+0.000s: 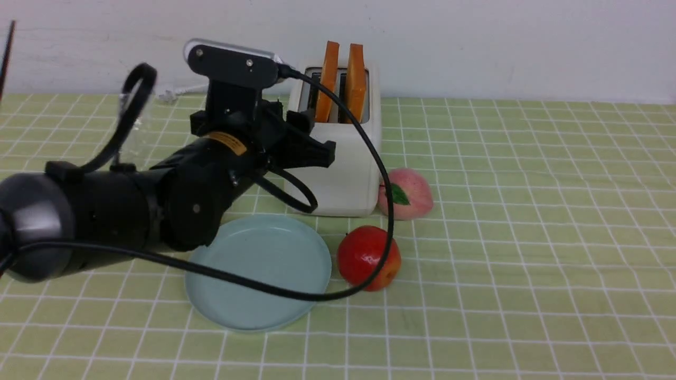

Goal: Take toasted bread from bread machine on green coffee tablecloth place on plate.
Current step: 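Reach for a toast slice standing in the toaster with the left gripper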

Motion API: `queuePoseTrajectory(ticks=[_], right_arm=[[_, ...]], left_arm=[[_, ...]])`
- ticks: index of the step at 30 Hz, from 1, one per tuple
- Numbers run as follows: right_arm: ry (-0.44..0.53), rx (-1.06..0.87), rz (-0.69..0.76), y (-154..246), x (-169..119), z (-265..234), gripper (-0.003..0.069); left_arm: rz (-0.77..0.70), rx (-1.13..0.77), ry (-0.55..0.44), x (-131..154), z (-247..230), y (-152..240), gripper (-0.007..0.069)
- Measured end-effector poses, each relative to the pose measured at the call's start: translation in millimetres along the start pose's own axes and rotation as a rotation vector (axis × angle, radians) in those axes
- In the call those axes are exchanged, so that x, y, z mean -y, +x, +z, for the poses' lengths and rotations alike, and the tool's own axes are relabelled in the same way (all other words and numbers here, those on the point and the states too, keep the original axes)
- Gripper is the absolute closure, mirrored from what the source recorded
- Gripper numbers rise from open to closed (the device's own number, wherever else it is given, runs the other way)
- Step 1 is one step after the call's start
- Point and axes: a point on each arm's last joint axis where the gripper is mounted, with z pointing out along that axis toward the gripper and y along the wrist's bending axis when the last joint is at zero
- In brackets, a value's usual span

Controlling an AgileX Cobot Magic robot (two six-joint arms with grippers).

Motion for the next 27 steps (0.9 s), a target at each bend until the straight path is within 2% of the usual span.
queuePoseTrajectory(ticks=[4, 11, 27], right_arm=[[-0.010, 0.007, 0.013, -0.7, -0.9, -0.1, 0.0651], [-0.026, 0.013, 0.032, -1.3, -2.3, -0.1, 0.0647], [-0.026, 0.018, 0.035, -2.1, -2.3, 0.1, 0.0637]], left_arm=[[-0.023, 0.051, 0.052, 7.0, 12.0, 0.7, 0.0212], [-0.036, 0.074, 0.051, 11.3, 39.3, 1.8, 0.0209], [-0.073, 0.072, -0.052, -3.5, 84.2, 10.9, 0.0209]])
